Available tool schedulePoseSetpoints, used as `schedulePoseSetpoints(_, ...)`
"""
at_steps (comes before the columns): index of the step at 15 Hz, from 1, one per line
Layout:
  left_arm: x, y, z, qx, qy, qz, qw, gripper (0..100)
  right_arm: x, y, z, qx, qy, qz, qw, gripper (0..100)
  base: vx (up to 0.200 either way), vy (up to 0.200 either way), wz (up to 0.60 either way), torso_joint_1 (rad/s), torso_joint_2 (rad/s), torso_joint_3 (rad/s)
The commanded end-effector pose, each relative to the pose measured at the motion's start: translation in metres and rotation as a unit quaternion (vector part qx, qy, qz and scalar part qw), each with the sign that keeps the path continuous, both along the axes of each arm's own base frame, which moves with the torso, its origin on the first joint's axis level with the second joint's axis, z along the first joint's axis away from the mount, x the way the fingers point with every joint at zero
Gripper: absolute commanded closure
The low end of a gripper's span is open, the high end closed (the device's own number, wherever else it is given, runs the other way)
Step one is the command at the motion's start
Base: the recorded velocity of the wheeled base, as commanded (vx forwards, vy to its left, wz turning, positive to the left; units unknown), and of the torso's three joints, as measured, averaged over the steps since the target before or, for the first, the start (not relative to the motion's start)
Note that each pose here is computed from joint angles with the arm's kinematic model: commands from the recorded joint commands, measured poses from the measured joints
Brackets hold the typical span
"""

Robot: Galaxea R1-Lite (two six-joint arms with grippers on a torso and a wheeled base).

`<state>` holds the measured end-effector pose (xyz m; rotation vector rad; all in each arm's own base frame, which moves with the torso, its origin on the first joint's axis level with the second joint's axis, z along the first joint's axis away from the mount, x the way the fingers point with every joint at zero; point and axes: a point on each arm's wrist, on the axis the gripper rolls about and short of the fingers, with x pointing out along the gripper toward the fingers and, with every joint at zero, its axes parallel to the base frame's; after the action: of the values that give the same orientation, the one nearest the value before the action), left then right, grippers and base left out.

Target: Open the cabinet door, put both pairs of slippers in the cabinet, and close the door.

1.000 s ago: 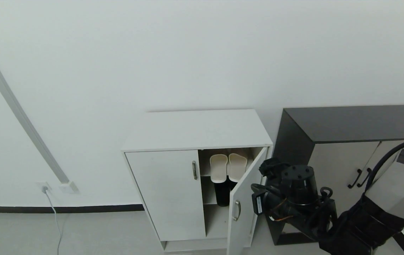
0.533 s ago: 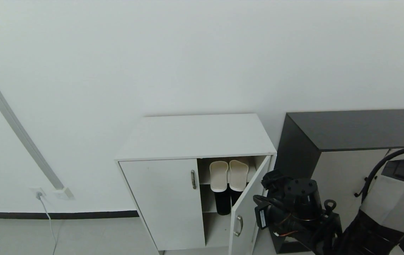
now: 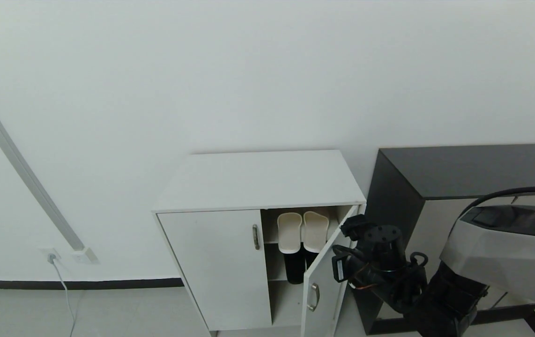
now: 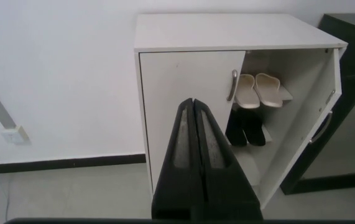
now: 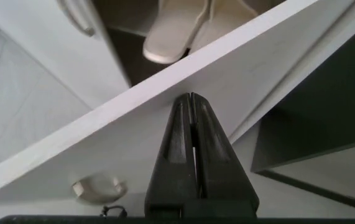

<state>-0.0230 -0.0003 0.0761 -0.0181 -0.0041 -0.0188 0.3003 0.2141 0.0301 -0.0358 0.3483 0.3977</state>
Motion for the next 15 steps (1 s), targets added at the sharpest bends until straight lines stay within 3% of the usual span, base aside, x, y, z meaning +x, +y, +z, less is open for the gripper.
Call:
schedulePoseSetpoints(1, 0.000, 0.000, 0.000, 0.000, 0.001, 0.000, 1.0000, 100, 0.009, 0.002, -0.008, -0.001, 0.000, -0.004, 1.000, 100, 0.000, 0.000, 0.00, 0.000, 0.00, 0.000)
schedulePoseSetpoints(15, 0.000, 0.000, 0.000, 0.000, 0.001, 0.001, 1.0000, 100, 0.072, 0.024, -0.023, 0.000, -0.004, -0.025, 1.000, 100, 0.000, 0.000, 0.00, 0.000, 0.00, 0.000)
